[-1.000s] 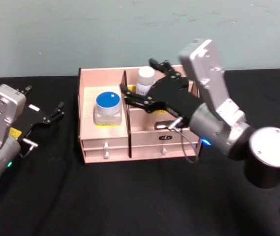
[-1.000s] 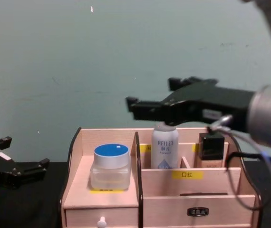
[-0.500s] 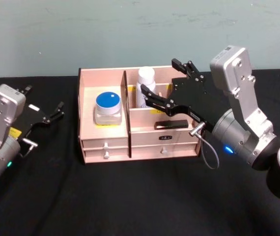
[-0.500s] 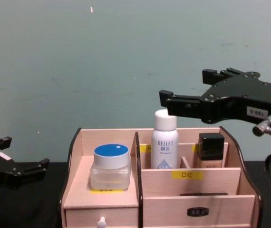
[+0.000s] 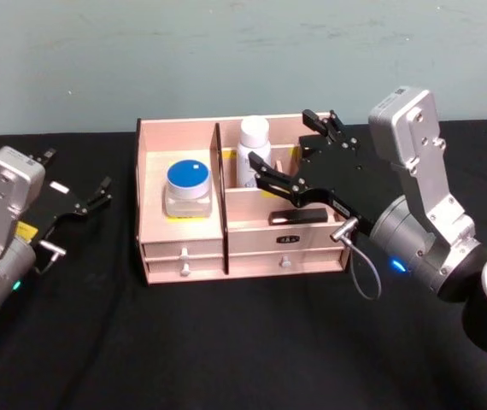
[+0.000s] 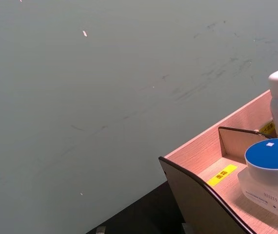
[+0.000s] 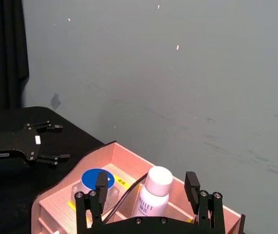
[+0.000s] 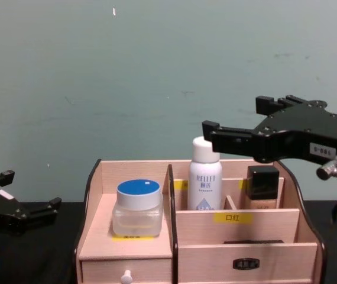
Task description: Pick up the facial cleanser and watermelon frost from the table and place them into the tiered storage box.
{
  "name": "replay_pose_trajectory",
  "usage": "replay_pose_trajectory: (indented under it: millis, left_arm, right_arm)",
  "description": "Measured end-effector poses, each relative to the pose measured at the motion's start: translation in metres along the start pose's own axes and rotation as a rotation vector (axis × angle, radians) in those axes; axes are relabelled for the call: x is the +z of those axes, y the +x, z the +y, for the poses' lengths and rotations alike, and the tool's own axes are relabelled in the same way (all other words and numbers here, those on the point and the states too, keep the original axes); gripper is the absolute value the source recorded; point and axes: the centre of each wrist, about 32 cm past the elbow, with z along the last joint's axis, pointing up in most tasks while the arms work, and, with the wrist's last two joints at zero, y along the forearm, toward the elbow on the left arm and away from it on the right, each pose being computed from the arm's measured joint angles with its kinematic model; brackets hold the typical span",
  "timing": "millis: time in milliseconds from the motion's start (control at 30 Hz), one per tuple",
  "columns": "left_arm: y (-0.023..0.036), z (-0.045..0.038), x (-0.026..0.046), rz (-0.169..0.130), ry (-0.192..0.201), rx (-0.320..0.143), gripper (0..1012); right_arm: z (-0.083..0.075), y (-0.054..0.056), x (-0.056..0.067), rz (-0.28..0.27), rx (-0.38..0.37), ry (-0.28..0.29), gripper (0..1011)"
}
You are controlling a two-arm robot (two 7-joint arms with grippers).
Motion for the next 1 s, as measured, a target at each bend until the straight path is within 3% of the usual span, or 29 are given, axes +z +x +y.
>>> replay_pose_trajectory:
  millis: [1000]
  left_arm:
    - [0.0, 0.0, 0.0, 0.0, 0.0, 0.0, 1010]
  right_arm:
    - [-0.015, 0.008, -0.008, 0.034, -0.089, -0.01, 1000]
